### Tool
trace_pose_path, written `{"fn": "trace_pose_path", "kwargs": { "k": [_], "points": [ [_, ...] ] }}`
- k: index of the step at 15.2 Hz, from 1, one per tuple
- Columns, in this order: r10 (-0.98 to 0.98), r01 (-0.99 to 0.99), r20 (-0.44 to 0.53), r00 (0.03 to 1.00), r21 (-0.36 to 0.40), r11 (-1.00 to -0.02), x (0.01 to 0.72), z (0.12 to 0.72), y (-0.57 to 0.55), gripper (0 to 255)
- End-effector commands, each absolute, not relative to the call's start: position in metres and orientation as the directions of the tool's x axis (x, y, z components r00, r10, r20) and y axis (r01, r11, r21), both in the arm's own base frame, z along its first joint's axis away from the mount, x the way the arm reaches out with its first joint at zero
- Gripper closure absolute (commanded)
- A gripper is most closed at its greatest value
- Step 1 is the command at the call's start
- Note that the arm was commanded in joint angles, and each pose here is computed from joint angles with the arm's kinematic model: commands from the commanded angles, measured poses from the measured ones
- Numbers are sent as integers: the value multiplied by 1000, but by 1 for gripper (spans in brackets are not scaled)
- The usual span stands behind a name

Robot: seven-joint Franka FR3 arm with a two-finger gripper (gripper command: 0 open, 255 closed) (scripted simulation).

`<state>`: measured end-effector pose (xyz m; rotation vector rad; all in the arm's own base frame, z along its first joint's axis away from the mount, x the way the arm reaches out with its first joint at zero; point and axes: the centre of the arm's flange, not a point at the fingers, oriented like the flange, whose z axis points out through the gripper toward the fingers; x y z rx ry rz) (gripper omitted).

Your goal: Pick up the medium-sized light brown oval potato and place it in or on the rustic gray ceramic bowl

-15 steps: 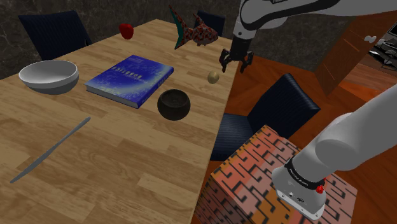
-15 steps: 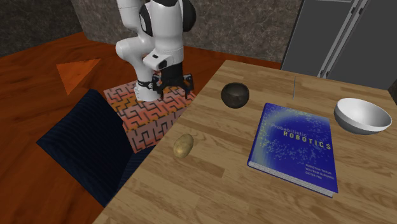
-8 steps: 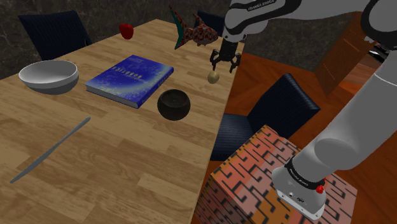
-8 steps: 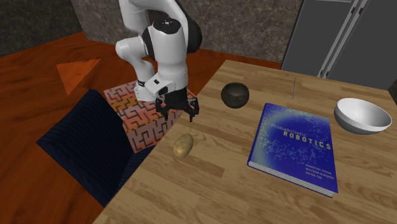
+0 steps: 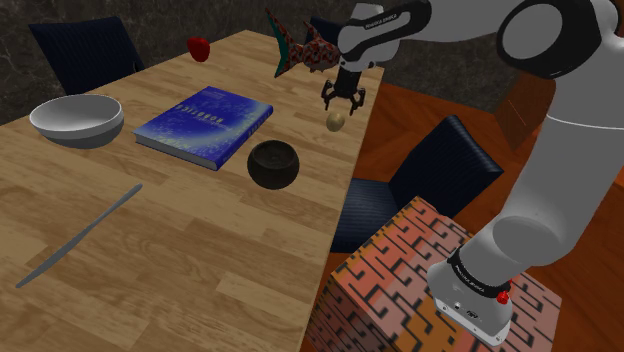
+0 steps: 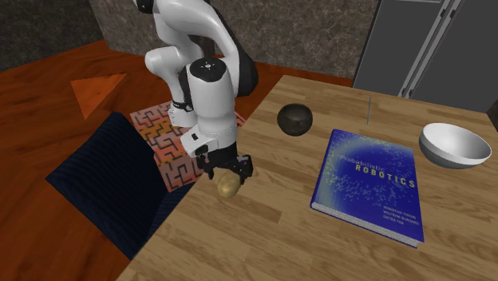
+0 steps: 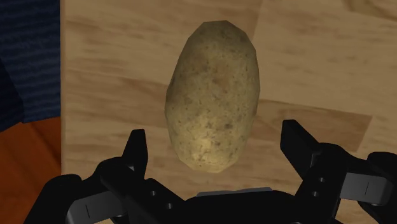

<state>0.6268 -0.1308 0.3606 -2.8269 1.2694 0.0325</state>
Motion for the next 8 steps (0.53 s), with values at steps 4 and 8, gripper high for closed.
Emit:
{"fn": "trace_pose_path", "kwargs": {
  "k": [4,8],
  "points": [
    [-749,-750,-36,661,-31,-660,629,333,-130,0],
    [-749,-750,-36,661,-31,-660,629,325,-130,0]
  ]
}}
